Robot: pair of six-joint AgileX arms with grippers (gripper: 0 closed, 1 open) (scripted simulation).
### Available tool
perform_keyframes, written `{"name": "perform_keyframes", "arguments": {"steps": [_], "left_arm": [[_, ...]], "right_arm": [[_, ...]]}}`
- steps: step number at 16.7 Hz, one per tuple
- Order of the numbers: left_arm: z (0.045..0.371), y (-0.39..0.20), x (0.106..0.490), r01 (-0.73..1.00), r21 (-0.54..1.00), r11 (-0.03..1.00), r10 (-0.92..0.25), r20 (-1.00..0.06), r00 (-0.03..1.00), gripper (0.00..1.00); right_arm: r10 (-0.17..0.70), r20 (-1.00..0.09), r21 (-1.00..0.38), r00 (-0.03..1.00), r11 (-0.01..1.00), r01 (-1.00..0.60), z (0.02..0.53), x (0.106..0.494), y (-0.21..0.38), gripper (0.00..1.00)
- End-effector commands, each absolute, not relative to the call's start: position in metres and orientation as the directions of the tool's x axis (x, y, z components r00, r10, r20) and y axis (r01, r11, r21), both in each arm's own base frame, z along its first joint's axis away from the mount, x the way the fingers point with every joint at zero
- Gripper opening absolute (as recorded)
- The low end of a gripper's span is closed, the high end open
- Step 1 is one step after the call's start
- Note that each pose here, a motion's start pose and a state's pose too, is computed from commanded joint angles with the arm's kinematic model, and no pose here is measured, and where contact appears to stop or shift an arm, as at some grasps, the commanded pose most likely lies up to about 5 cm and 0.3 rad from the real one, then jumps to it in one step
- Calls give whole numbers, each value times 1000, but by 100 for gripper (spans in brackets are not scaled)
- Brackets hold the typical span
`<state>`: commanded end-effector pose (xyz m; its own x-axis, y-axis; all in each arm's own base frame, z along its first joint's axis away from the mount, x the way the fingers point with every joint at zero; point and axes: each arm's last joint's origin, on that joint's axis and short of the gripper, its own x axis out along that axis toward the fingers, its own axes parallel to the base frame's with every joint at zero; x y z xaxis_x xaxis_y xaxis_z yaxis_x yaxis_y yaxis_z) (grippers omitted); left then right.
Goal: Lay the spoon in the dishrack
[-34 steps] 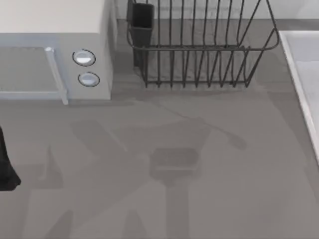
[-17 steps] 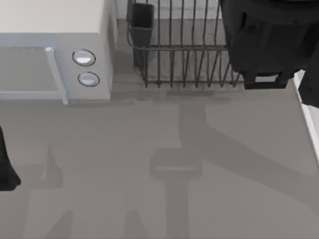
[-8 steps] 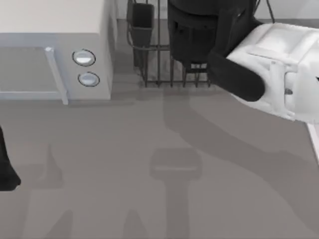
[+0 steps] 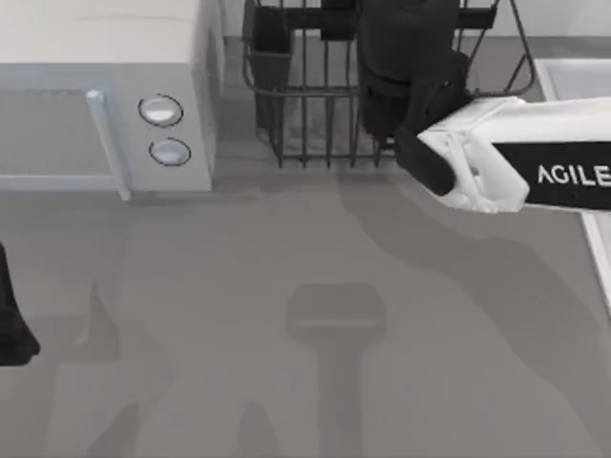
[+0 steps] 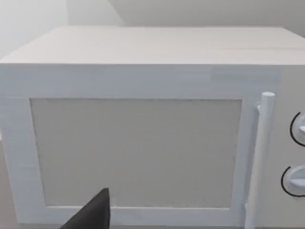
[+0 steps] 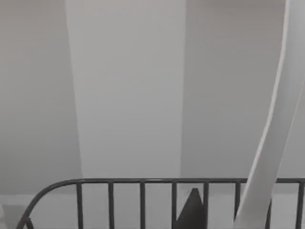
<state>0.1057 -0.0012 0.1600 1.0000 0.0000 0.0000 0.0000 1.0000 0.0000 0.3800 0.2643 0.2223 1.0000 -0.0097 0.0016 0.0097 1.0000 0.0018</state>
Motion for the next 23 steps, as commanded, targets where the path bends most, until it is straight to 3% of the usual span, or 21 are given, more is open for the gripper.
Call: {"name": "perform_keyframes", "arguments": {"steps": [5,18,23], "left_arm": [[160,-1,106,0,0,1000,0,0,1000,100],[160,-1,106,0,0,1000,0,0,1000,100],[160,-1,106,0,0,1000,0,0,1000,100]], "right_arm": [[-10,0,0,1000,1000,10,219,382,262,0],[-10,0,0,1000,1000,10,219,382,262,98],[-10,0,0,1000,1000,10,219,382,262,100]]}}
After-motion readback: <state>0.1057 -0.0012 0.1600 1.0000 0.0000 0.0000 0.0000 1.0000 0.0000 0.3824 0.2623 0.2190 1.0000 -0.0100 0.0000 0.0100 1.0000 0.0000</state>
